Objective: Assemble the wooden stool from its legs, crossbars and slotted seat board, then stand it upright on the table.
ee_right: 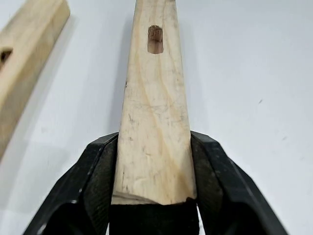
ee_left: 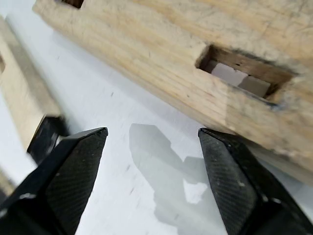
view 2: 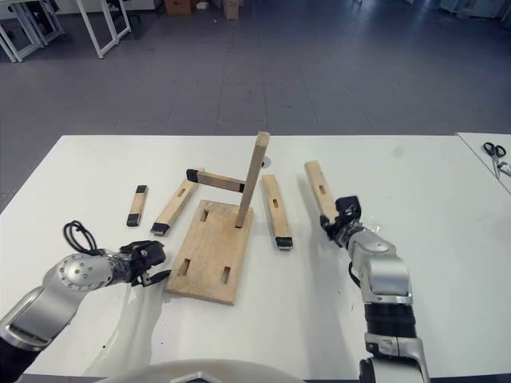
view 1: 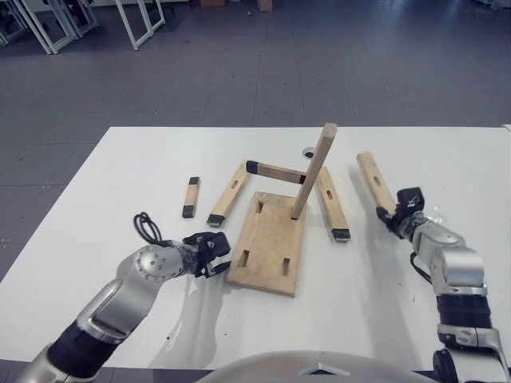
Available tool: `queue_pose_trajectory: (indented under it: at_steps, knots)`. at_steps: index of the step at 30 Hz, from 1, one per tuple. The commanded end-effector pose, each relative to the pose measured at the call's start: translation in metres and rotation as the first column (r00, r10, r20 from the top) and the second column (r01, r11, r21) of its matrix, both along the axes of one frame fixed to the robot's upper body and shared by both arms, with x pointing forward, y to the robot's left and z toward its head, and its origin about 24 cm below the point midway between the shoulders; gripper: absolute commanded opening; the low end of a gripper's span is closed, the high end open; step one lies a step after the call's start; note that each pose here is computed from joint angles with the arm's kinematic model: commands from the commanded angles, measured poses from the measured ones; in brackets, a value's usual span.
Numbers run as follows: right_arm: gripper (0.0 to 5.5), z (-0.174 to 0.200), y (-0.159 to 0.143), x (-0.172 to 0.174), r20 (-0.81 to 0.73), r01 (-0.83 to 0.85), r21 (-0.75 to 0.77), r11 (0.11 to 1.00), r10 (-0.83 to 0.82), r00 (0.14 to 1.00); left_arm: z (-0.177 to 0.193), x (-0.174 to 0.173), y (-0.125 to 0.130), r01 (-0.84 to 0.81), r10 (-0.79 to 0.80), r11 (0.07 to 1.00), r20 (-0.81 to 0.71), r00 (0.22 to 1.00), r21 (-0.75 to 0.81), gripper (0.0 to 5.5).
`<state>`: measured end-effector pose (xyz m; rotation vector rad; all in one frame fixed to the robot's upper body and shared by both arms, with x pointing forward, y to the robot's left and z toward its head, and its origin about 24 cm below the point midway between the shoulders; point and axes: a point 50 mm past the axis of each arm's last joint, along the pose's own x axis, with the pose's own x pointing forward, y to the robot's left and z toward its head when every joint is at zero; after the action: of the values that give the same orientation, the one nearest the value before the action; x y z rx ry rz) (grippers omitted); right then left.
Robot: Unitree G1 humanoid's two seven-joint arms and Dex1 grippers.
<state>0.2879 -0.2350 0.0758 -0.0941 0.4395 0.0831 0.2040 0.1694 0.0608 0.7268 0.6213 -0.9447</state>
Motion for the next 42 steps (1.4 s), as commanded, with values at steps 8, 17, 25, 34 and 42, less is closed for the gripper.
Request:
queue_pose_trajectory:
  at_steps: [8, 17, 25, 34, 42]
  knots:
    - [2.06, 0.120, 0.009, 0.023, 0.424, -0.307, 0.363, 0.880, 0.138, 0.895, 0.047, 0.010, -0.002, -0.012, -0.008, 0.957, -0.067, 0.998, -0.289, 3.46]
    - [2.06, 0.142, 0.050, -0.036, 0.540, -0.820, 0.496, 0.286, 0.638, 0.549, 0.138, 0.037, -0.003, -0.032, -0.236, 0.342, -0.119, 0.964, -0.939, 3.46]
    - [2.06, 0.118, 0.092, -0.042, 0.448, -0.834, 0.524, 0.173, 0.777, 0.442, 0.141, 0.046, -0.023, -0.185, -0.299, 0.208, -0.243, 0.923, -0.960, 3.46]
    - [2.06, 0.105, 0.110, -0.055, 0.403, -0.832, 0.549, 0.084, 0.845, 0.351, 0.141, 0.042, -0.024, -0.209, -0.325, 0.205, -0.268, 0.907, -0.956, 3.28]
    - [2.05, 0.107, 0.109, -0.053, 0.391, -0.820, 0.568, 0.064, 0.856, 0.338, 0.149, 0.026, -0.016, -0.154, -0.445, 0.170, -0.215, 0.869, -0.973, 2.15]
